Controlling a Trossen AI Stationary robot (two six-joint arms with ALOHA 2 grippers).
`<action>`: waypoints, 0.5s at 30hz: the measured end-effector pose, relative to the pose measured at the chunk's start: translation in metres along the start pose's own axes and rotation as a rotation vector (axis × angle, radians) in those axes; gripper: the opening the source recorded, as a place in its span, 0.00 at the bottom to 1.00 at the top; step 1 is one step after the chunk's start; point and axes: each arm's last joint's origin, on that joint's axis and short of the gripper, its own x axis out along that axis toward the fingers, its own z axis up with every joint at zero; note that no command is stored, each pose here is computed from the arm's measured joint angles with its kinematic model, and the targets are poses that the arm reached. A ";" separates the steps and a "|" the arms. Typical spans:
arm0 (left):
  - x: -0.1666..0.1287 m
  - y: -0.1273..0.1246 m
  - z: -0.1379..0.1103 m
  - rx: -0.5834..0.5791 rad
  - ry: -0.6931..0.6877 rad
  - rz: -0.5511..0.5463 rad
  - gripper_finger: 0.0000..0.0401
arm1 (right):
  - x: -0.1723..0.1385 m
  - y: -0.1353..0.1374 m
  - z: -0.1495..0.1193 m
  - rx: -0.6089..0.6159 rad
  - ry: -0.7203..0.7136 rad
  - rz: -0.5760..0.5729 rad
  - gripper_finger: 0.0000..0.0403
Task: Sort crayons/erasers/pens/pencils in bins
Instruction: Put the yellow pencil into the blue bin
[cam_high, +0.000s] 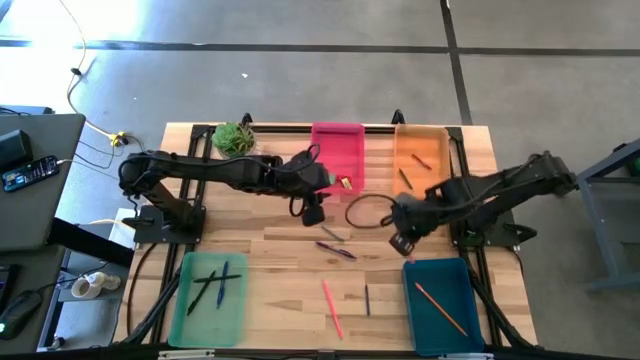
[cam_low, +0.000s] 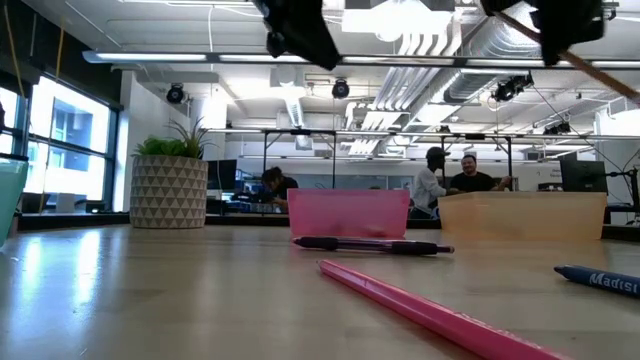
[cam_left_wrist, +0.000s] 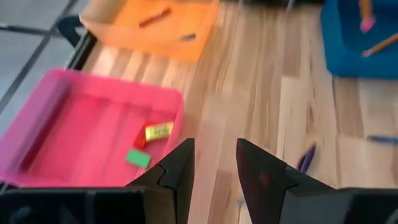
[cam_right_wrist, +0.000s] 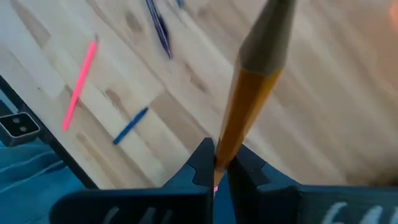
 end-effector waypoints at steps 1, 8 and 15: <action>-0.001 -0.001 -0.002 0.006 0.015 -0.001 0.26 | 0.004 0.001 -0.005 0.018 0.009 -0.002 0.02; -0.003 -0.006 -0.010 0.037 0.098 -0.007 0.26 | 0.020 0.012 -0.040 0.118 0.089 -0.006 0.02; -0.004 -0.011 -0.011 0.042 0.111 -0.085 0.26 | 0.022 0.023 -0.068 0.156 0.107 -0.022 0.02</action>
